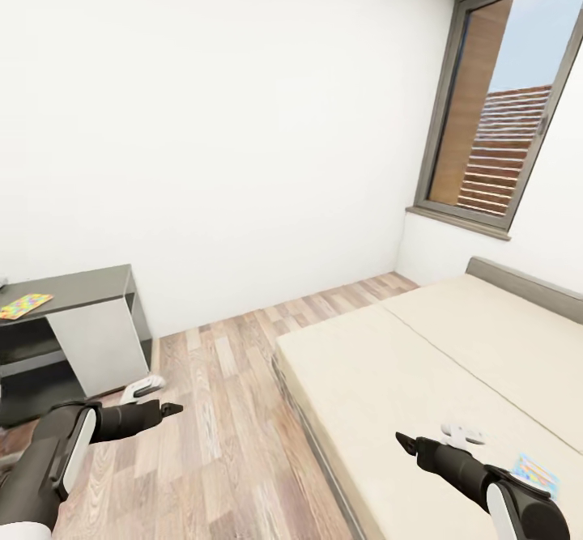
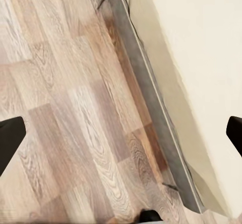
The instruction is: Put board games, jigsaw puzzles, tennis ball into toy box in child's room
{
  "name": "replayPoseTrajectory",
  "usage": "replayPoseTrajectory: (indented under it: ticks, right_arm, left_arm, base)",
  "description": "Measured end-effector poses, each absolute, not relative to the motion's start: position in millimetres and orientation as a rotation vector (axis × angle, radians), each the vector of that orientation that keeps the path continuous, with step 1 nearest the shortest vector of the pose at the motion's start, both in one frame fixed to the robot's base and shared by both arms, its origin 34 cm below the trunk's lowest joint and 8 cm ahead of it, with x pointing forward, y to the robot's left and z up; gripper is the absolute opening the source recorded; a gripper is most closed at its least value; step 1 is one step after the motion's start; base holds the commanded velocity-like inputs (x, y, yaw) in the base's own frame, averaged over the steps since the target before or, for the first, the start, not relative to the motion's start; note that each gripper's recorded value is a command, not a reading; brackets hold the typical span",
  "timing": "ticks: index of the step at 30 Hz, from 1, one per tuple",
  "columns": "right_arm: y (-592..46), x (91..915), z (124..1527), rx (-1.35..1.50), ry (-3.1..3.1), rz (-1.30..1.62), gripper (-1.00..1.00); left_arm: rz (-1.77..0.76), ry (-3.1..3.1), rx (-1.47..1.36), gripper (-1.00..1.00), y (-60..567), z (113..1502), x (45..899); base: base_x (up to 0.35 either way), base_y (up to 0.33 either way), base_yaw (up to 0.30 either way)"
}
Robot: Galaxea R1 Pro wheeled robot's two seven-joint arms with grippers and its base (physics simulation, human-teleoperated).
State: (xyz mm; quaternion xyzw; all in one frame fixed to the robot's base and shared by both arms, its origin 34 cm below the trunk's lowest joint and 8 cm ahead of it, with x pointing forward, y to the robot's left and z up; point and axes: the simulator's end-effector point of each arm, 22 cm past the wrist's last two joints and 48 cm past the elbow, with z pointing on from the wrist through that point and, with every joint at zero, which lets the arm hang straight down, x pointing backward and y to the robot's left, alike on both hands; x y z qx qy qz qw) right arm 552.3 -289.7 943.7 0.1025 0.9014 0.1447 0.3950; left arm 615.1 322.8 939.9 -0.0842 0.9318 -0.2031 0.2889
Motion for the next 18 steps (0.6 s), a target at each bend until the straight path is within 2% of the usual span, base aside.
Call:
replayPoseTrajectory:
  ticks: [6,18]
  right_arm:
    - [-289.7,552.0,940.7,0.262,2.292,0.367,1.00]
    - [-289.7,551.3,934.9,0.265,2.305,0.366,1.00]
  left_arm:
    - [-0.542,2.494,-0.227,1.00,322.9,936.3,614.8]
    - [-0.547,2.505,-0.232,1.00,322.0,929.9,614.1]
  base:
    - [-0.148,-0.146,0.216]
    - [-0.223,-0.208,0.220]
